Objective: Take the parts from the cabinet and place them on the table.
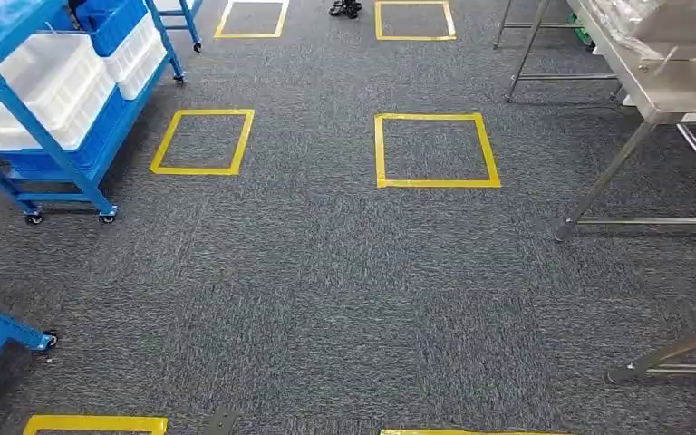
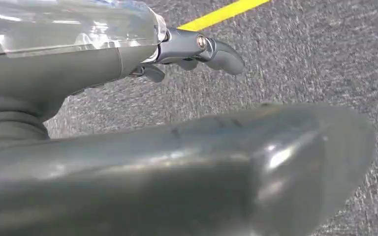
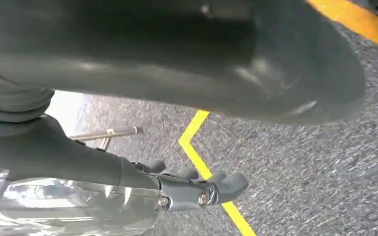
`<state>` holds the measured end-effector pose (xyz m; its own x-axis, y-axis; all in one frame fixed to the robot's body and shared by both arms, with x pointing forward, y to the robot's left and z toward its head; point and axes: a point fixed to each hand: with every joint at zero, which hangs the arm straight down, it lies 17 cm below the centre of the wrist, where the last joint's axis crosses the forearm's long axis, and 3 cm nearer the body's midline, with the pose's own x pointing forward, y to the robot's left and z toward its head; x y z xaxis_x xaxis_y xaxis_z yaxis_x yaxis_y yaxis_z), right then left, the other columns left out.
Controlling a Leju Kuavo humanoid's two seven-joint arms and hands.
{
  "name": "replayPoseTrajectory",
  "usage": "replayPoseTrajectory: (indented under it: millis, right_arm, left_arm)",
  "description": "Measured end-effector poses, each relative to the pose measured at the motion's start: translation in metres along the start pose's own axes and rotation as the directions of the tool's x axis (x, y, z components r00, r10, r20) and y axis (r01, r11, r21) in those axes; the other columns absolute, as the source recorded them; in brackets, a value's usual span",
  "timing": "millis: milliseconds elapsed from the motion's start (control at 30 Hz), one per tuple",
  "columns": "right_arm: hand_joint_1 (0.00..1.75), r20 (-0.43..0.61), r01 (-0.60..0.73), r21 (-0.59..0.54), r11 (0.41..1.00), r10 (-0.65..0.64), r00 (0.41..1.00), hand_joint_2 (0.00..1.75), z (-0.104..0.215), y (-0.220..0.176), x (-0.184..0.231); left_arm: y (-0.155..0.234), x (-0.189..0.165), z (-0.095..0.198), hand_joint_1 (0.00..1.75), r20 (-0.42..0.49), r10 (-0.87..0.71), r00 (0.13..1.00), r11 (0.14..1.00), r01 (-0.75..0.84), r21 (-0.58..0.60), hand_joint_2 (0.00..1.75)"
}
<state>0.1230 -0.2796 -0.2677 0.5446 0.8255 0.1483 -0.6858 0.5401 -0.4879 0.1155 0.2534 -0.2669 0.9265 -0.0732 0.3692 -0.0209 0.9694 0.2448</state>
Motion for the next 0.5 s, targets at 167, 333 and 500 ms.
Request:
replayPoseTrajectory:
  millis: [167, 333, 500]
  right_arm:
    - [0.00, 0.002, -0.007, 0.007, 1.000, 0.007, 1.000, 0.00, 0.0000, 0.0009, 0.0004]
    - [0.00, 0.003, -0.008, 0.008, 1.000, 0.008, 1.000, 0.00, 0.0004, 0.0019, 0.0021]
    - [0.00, 0.006, -0.010, 0.008, 1.000, 0.010, 1.000, 0.00, 0.0004, 0.0020, 0.0029]
  left_arm:
    - [0.0015, -0.0052, 0.0007, 0.00, -0.010, 0.012, 1.000, 1.000, -0.012, 0.006, 0.00]
    - [0.0021, -0.0022, 0.0000, 0.00, -0.004, 0.017, 1.000, 1.000, -0.017, 0.008, 0.00]
    - [0.0022, -0.0008, 0.0001, 0.00, 0.006, 0.019, 1.000, 1.000, -0.019, 0.007, 0.00]
